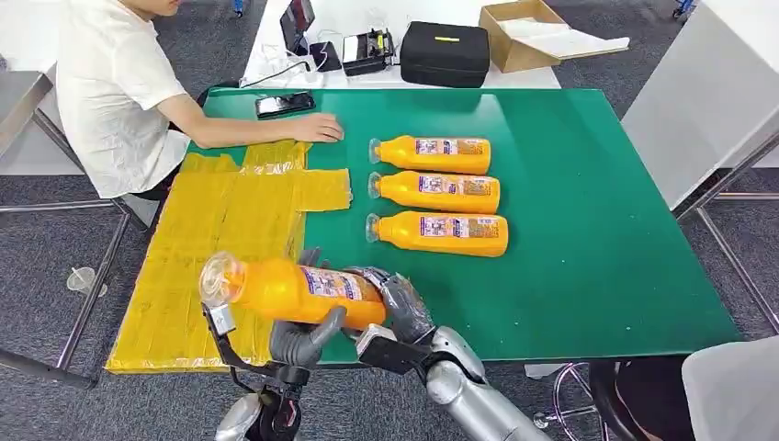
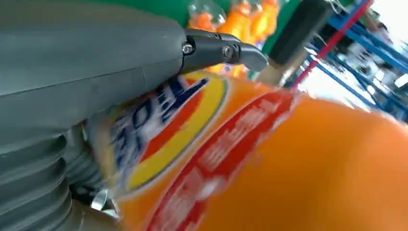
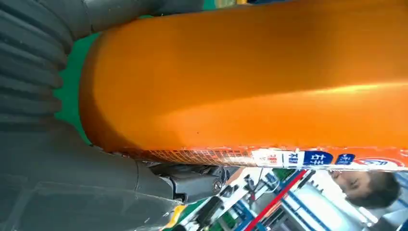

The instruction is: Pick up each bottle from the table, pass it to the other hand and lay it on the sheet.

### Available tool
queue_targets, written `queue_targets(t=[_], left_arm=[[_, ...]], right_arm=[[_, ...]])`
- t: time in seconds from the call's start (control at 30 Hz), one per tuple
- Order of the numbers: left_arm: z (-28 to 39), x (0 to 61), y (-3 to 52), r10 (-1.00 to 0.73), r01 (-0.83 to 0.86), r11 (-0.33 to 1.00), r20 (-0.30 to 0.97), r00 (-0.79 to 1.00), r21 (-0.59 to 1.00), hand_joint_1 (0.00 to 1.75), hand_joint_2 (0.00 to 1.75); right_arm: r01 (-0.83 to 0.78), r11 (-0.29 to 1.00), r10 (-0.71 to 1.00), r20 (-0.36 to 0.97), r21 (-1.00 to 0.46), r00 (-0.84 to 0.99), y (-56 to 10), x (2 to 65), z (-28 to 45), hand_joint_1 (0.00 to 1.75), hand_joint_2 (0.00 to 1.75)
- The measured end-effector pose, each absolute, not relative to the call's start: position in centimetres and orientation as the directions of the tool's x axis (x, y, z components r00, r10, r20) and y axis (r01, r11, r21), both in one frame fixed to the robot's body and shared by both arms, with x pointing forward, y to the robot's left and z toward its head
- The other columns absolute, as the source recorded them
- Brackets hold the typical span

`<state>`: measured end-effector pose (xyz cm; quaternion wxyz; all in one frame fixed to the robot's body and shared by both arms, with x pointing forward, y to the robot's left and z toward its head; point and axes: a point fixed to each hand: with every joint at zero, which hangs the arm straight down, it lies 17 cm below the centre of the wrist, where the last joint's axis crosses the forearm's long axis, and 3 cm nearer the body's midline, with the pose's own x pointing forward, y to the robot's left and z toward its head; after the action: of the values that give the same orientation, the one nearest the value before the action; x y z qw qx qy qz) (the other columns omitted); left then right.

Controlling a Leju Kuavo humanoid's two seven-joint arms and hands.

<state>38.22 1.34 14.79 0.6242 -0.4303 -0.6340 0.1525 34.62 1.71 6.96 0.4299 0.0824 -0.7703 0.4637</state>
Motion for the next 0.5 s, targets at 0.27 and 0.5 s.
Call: queue_targets(t=[0.27, 0.5], left_arm=[[15.9, 39.9, 3.6, 0.714, 0.26, 0.677, 0.7, -0.008, -0.688, 0.0, 1.75], [17.2, 39.8, 3.8, 0.748, 0.271, 0.646, 0.662, -0.038, -0.714, 1.75, 1.75]], right_arm=[[-0.597, 0.569, 0.209, 0.802, -0.565, -0.56, 3.2, 33.8, 7.3, 1.75, 1.75], [-0.639, 0.578, 0.15, 0.836, -0.508, -0.529, 3.8, 33.5, 8.0, 1.54, 1.75]])
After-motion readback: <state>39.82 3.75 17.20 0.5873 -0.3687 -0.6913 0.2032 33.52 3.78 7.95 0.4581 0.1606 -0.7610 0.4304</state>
